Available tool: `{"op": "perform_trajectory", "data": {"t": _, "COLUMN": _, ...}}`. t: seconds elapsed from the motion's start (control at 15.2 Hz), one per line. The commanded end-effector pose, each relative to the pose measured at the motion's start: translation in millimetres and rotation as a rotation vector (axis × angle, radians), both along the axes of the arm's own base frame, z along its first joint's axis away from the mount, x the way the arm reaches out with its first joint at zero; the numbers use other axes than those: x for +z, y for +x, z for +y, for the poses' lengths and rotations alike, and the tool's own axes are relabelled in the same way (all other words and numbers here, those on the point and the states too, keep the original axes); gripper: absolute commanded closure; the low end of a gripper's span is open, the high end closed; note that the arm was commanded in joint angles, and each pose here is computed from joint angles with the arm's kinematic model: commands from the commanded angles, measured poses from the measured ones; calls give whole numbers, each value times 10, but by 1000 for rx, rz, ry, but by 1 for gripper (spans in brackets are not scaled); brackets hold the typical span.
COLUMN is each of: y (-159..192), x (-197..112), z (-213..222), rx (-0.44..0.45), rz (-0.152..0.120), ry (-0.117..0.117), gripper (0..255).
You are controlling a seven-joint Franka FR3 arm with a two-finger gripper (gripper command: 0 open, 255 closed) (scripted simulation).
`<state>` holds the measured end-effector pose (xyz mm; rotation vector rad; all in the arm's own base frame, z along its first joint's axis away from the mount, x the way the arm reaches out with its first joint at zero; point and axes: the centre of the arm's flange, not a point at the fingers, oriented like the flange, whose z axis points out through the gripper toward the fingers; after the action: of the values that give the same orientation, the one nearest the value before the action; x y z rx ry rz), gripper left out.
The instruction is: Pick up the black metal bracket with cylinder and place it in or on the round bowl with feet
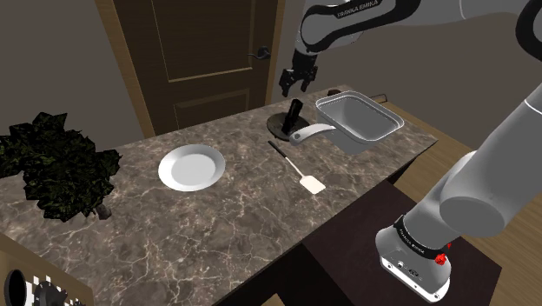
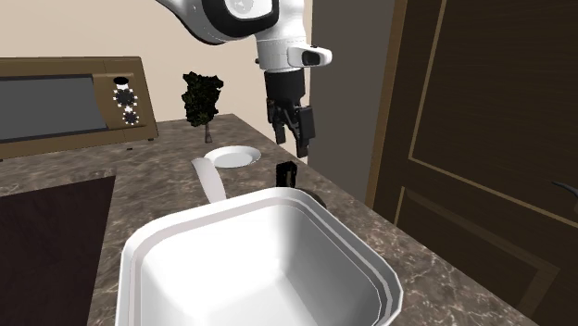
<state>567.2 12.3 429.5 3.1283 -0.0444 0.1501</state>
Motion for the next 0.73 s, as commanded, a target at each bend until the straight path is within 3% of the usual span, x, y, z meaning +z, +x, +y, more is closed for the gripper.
{"op": "perform_trajectory", "data": {"t": 0.0, "y": -18, "x": 192, "z": -10, "rx": 0, "rz": 0, "ry": 0, "gripper": 0}}
{"op": "perform_trajectory", "data": {"t": 0.13, "y": -40, "x": 427, "z": -8, "rx": 0, "rz": 0, "ry": 0, "gripper": 0}}
{"op": "perform_trajectory", "data": {"t": 0.66, "y": -40, "x": 427, "z": -8, "rx": 0, "rz": 0, "ry": 0, "gripper": 0}}
